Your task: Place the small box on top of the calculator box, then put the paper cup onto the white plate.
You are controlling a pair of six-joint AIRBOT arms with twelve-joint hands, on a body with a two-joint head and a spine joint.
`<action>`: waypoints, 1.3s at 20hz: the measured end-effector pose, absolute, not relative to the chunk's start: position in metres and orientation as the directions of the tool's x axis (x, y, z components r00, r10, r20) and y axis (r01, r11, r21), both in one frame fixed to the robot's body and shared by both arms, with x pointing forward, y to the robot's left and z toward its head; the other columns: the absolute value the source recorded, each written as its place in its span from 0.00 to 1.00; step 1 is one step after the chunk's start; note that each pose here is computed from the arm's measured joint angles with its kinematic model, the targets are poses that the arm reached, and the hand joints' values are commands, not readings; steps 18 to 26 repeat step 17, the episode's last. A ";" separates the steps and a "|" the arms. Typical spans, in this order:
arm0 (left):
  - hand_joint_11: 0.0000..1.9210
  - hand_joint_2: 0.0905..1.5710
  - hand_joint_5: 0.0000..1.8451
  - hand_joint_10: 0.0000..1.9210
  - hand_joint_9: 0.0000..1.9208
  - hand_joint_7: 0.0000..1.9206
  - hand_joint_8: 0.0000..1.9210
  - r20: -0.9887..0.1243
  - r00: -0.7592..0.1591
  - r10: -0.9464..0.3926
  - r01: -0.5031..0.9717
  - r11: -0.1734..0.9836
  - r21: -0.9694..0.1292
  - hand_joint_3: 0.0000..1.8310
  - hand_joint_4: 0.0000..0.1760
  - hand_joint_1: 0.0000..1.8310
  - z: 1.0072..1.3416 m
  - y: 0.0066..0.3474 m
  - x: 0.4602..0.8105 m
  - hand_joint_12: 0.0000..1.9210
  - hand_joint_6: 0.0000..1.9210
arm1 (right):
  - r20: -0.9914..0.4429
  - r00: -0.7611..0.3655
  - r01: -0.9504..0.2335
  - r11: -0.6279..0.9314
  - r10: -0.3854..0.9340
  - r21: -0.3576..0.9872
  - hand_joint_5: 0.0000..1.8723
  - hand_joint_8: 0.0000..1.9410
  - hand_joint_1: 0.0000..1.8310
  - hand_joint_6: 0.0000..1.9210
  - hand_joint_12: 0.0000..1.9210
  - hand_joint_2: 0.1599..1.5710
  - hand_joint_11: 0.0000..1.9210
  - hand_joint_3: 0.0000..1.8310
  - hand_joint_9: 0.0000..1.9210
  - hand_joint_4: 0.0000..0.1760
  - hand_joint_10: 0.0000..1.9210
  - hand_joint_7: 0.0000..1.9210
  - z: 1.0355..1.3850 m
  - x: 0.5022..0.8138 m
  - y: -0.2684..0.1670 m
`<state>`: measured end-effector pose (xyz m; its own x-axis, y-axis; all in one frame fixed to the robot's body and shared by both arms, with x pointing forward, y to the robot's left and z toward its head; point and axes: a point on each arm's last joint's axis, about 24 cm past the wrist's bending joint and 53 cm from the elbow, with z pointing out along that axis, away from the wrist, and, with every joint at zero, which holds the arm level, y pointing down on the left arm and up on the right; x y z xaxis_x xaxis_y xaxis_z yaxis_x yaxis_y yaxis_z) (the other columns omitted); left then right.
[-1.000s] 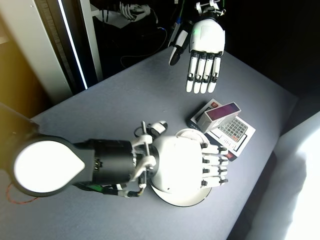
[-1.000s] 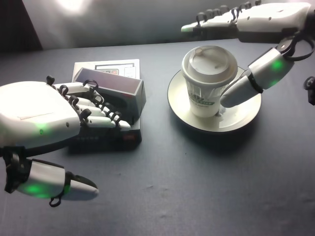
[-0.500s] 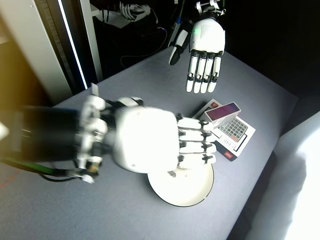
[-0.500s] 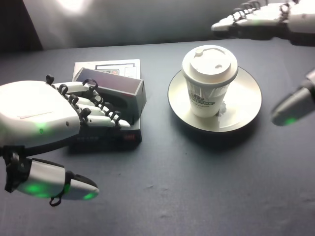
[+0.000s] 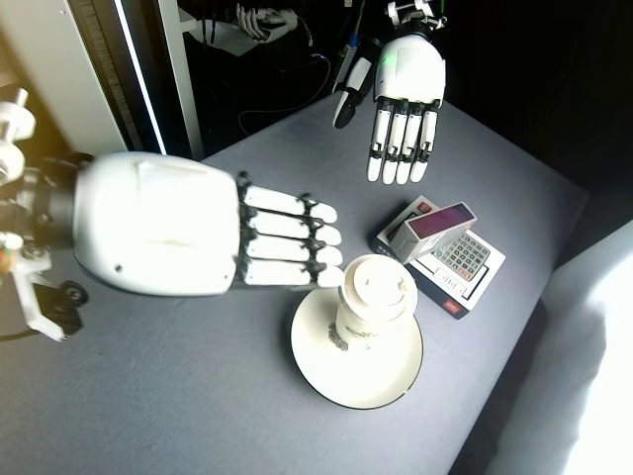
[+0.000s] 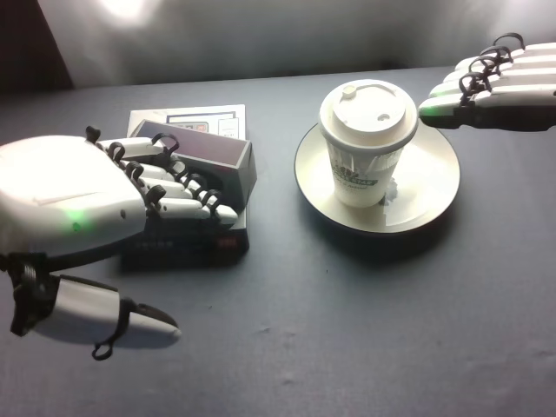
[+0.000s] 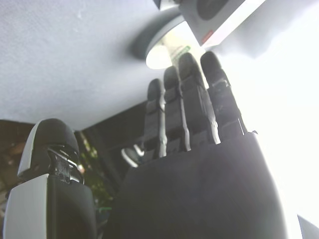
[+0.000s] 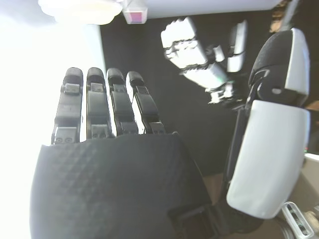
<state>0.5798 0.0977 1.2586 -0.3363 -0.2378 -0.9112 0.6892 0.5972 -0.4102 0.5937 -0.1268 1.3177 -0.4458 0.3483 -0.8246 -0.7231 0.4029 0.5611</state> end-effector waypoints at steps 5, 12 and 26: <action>0.11 0.86 0.41 0.52 0.27 0.34 0.43 -0.913 -0.330 -0.238 0.686 0.604 -0.405 0.00 0.00 0.15 1.261 0.096 0.583 0.74 0.18 | -0.823 -0.454 -0.728 0.391 0.340 0.563 0.11 0.01 0.25 0.01 0.40 0.67 0.00 0.01 0.13 0.00 0.02 0.13 1.317 0.586 -0.118; 0.39 1.00 0.33 1.00 0.41 0.40 1.00 -0.912 -0.332 -0.240 0.682 0.607 -0.408 0.04 0.00 0.17 1.261 0.098 0.584 1.00 1.00 | -0.822 -0.460 -0.732 0.380 0.337 0.565 0.32 1.00 0.12 1.00 1.00 0.99 0.32 0.02 0.35 0.00 1.00 0.35 1.318 0.581 -0.113; 0.36 1.00 0.35 1.00 0.39 0.39 1.00 -0.909 -0.342 -0.241 0.677 0.608 -0.415 0.04 0.00 0.19 1.258 0.099 0.585 1.00 1.00 | -0.821 -0.464 -0.737 0.370 0.332 0.566 0.49 1.00 0.02 1.00 1.00 1.00 0.42 0.06 0.43 0.00 1.00 0.47 1.318 0.577 -0.109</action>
